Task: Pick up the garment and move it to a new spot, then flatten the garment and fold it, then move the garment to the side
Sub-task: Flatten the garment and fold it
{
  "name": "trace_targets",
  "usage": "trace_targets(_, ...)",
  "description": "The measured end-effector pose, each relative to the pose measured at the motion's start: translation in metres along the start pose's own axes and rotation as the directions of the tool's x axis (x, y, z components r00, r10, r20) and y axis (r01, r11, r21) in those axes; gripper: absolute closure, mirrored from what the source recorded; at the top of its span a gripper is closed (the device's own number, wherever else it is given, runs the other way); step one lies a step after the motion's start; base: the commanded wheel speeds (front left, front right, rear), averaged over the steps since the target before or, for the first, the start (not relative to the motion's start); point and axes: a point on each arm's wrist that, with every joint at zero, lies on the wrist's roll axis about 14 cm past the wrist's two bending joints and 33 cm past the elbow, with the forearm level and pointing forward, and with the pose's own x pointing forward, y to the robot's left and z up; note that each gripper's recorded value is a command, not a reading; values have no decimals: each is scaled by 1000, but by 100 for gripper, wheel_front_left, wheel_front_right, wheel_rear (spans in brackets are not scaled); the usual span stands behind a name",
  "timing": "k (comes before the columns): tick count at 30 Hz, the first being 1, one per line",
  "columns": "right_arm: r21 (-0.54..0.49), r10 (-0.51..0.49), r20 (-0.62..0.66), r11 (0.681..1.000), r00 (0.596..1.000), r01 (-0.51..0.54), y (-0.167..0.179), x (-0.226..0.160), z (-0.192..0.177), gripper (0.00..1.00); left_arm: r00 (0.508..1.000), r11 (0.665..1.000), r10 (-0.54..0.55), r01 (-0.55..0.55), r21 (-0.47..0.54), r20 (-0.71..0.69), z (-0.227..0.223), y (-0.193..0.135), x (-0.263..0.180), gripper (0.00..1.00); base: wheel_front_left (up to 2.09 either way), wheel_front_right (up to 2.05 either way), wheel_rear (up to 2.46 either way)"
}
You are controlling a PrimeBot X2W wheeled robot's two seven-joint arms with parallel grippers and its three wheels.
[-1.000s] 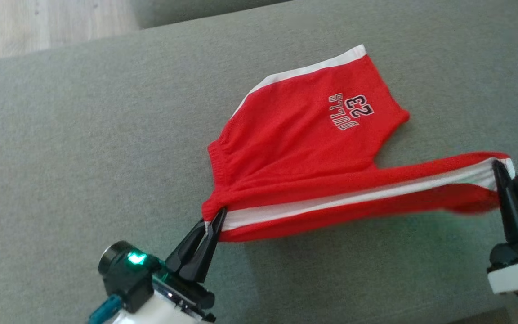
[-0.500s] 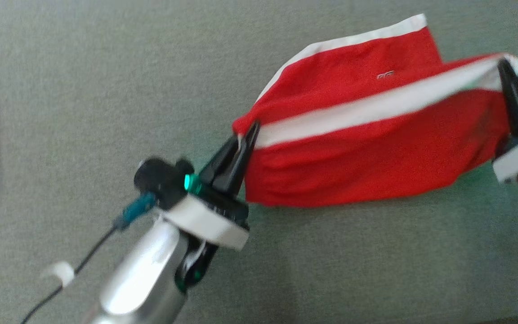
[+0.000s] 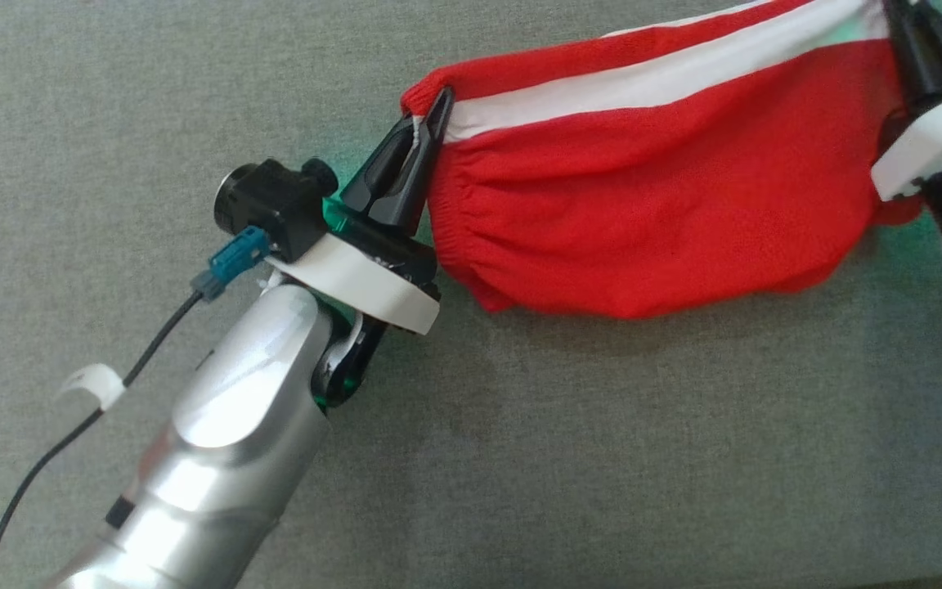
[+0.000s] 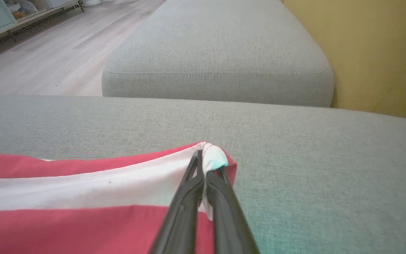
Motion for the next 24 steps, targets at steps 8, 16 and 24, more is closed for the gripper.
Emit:
trace_targets(8,95,-22,-21,995,1000,24,-2,-1,-21,0,998,998,62,-63,32,19,-4,6,-7,0,0,0,0)
trace_targets(16,187,-42,-102,981,994,61,-1,-31,-55,0,976,971,203,-211,116,75,0,1,-51,0,0,0,0)
trace_targets(24,236,-3,-179,971,984,46,14,-36,-71,100,934,929,308,-337,154,182,28,3,-93,0,0,0,0)
